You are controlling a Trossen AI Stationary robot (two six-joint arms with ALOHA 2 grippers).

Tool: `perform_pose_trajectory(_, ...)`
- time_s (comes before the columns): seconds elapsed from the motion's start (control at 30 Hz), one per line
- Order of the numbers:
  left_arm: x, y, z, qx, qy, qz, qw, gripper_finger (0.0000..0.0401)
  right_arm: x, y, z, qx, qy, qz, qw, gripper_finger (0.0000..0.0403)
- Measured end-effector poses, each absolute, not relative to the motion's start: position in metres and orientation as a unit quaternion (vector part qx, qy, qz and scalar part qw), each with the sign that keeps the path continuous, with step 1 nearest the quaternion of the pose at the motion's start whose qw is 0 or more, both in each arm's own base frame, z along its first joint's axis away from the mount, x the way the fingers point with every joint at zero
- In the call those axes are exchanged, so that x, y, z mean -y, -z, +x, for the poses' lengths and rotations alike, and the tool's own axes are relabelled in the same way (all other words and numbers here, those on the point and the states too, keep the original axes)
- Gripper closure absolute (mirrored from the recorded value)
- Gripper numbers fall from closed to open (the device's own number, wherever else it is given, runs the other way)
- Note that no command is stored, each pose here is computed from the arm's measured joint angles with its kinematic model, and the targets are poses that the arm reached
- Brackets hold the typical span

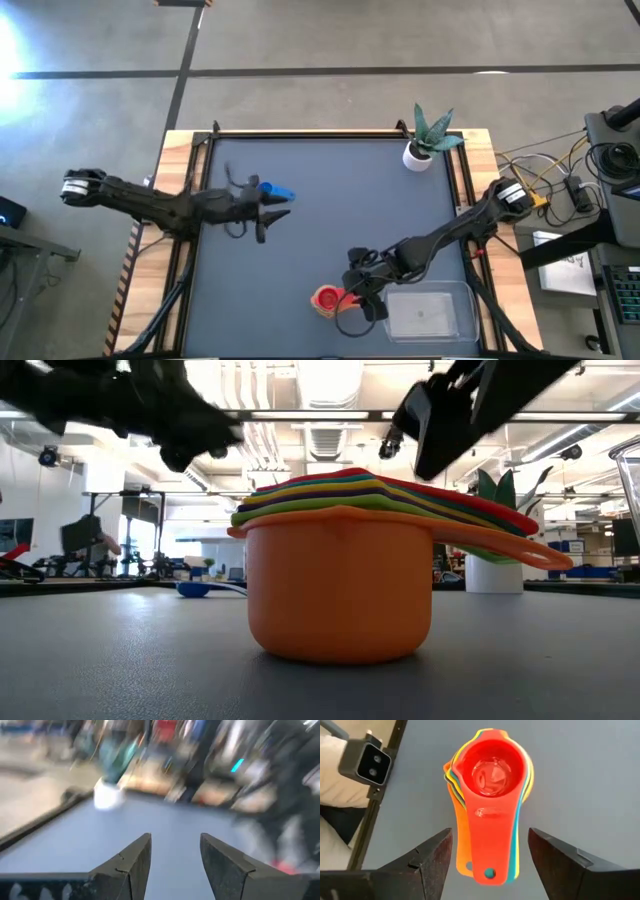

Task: Nest measuring cups in basket
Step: Stack the blue measuring cup on top of the red measuring cup

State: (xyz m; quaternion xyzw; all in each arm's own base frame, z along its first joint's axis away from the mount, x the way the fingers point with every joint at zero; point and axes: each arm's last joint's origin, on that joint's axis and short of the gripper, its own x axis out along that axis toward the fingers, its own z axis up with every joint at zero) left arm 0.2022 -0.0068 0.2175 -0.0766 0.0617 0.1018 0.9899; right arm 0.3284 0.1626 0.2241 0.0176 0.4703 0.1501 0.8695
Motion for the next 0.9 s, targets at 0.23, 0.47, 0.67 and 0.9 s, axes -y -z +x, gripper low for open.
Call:
perform_pose_trajectory(0.23, -0.029, -0.242, 0.207, -0.324, -0.241, -0.055, 0.913, 0.0249, -0.158, -0.242, 0.32, -0.455, -0.142, 0.017, 0.879, 0.0163)
perform_pose_trajectory(0.47, -0.059, -0.238, 0.205, -0.428, -0.291, -0.06, 0.854, 0.0249, -0.153, -0.254, 0.315, -0.435, -0.116, 0.006, 0.893, 0.0163)
perform_pose_trajectory(0.67, -0.078, -0.199, 0.204, -0.473, -0.332, -0.097, 0.811, 0.0249, -0.15, -0.263, 0.311, -0.419, -0.126, -0.016, 0.899, 0.0167)
perform_pose_trajectory(0.9, -0.086, -0.161, 0.206, -0.488, -0.302, -0.128, 0.809, 0.0249, -0.144, -0.287, 0.294, -0.342, -0.18, -0.005, 0.922, 0.0172)
